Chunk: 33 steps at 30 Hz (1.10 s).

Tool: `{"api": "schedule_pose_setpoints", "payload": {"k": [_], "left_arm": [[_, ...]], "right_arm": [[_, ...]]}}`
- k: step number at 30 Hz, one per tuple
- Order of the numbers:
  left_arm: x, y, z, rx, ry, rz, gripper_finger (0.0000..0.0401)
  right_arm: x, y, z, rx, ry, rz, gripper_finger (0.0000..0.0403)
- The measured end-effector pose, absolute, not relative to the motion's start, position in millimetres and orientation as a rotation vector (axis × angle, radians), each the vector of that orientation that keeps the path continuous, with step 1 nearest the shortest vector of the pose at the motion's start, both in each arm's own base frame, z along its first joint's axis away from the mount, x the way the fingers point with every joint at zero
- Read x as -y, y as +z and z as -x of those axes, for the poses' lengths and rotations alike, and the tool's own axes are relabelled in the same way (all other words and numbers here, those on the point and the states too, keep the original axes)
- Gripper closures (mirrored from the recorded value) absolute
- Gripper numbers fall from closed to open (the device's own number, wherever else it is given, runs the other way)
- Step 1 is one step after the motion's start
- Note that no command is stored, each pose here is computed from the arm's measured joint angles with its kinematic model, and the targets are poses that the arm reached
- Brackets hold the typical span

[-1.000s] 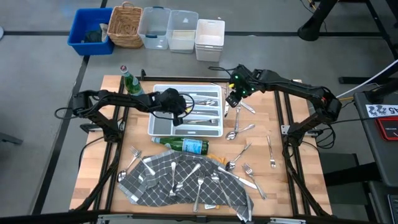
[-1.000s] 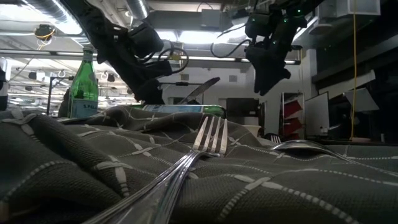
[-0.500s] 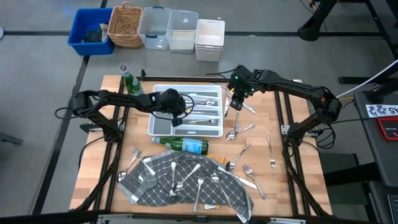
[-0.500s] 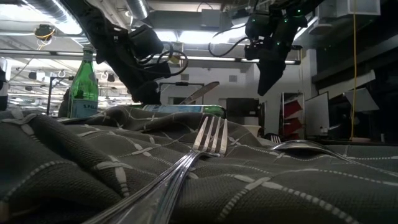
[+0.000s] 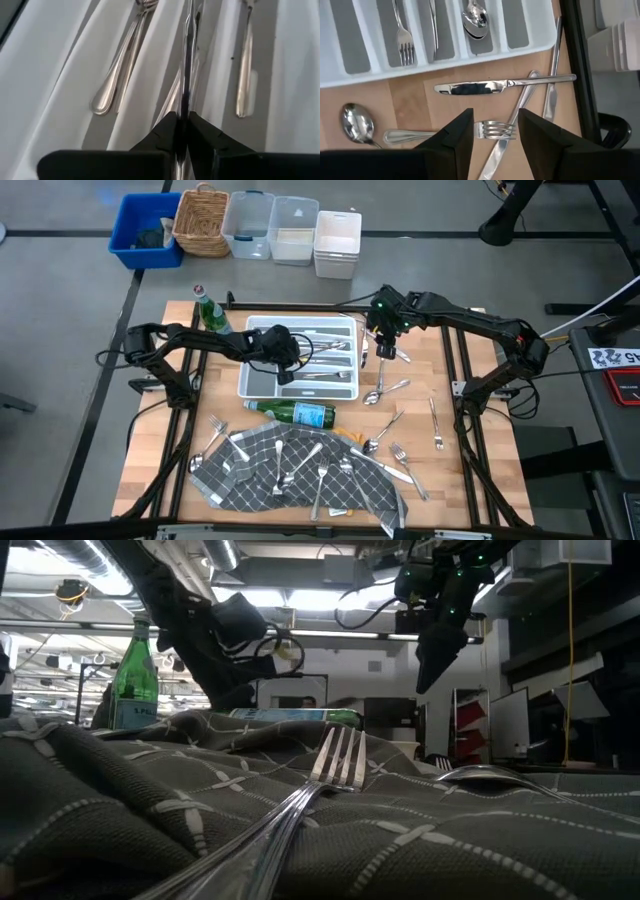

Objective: Sort silverware
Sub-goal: Put the silver table knife into the silverware tray

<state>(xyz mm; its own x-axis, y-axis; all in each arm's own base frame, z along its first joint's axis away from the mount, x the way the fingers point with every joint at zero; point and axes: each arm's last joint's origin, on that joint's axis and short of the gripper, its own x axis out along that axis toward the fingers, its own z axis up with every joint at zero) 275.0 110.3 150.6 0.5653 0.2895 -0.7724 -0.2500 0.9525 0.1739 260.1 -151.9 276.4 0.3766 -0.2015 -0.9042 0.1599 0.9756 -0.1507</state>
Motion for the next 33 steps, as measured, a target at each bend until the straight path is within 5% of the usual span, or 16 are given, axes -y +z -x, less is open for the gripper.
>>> {"api": "schedule_pose_setpoints", "payload": {"k": [14, 26, 33], "left_arm": [[-111.1, 150.4, -277.9, -0.884, 0.338, -0.009, 0.0372], [-112.7, 150.6, -277.3, -0.884, 0.409, 0.001, 0.0371], [-112.2, 150.9, -277.8, -0.879, 0.412, 0.016, 0.0316]], "right_arm": [[151.7, 276.3, -260.0, -1.167, -0.213, 0.063, 0.0246], [148.4, 275.8, -260.4, -1.144, 0.018, 0.224, 0.0246], [148.4, 275.8, -260.3, -1.146, 0.028, 0.238, 0.0246]]}}
